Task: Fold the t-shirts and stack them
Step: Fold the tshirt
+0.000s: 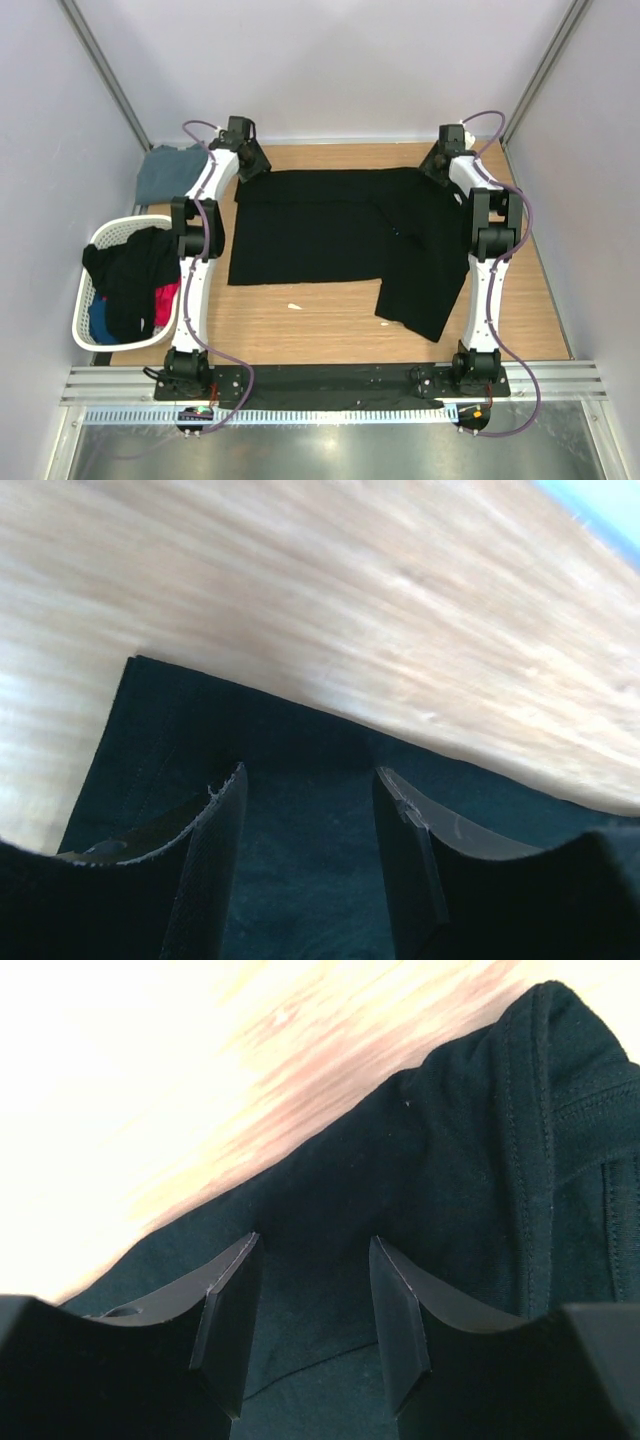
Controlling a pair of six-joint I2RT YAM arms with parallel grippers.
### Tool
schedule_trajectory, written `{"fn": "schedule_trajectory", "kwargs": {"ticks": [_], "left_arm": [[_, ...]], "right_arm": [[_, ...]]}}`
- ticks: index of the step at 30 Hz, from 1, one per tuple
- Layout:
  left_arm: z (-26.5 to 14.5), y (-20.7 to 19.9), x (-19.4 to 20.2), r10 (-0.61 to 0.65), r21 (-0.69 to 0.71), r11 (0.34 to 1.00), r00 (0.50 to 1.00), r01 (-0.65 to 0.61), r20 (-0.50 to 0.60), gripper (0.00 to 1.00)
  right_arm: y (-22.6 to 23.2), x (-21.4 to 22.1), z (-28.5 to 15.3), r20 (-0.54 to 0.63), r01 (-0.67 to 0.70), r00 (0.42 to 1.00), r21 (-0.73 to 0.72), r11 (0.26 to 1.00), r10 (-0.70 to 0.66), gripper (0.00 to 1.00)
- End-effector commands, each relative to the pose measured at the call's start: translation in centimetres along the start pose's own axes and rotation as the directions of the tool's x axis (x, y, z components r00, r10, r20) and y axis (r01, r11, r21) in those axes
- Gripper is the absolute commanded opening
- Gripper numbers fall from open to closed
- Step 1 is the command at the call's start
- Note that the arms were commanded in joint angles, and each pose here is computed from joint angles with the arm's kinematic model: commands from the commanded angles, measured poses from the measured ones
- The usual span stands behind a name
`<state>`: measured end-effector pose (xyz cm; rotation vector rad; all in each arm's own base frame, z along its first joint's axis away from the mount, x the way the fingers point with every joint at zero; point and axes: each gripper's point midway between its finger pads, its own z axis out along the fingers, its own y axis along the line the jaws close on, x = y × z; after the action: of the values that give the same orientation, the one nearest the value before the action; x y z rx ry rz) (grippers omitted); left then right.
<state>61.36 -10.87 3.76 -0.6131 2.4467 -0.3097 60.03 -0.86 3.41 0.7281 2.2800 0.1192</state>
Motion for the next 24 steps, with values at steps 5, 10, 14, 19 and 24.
{"fn": "schedule_trajectory", "kwargs": {"ticks": [5,10,14,19,24], "left_arm": [[1.9,-0.8,-1.4,-0.083,0.12,0.989,0.996,0.084,-0.014,0.55],[0.4,-2.8,-3.4,-0.066,0.21,0.976,0.997,0.057,0.036,0.55],[-4.2,-5.7,-7.7,-0.037,0.297,0.955,0.984,-0.016,0.171,0.61],[-13.9,-9.8,-13.6,-0.031,0.398,0.908,0.929,-0.128,0.369,0.68],[-23.0,-11.6,-14.5,-0.032,0.465,0.864,0.9,-0.194,0.435,0.74]], "right_arm": [[-2.0,1.4,2.6,-0.021,-0.049,0.998,0.057,0.997,0.051,0.54],[-0.4,-0.1,1.9,-0.02,-0.032,0.999,-0.001,0.999,0.032,0.54],[2.7,-5.0,-1.9,0.08,0.018,0.997,-0.107,0.994,-0.01,0.61],[6.9,-11.4,-10.7,0.197,0.086,0.98,-0.239,0.967,-0.038,0.81],[7.1,-13.7,-19.3,0.268,0.112,0.963,-0.261,0.959,-0.039,1.0]]}}
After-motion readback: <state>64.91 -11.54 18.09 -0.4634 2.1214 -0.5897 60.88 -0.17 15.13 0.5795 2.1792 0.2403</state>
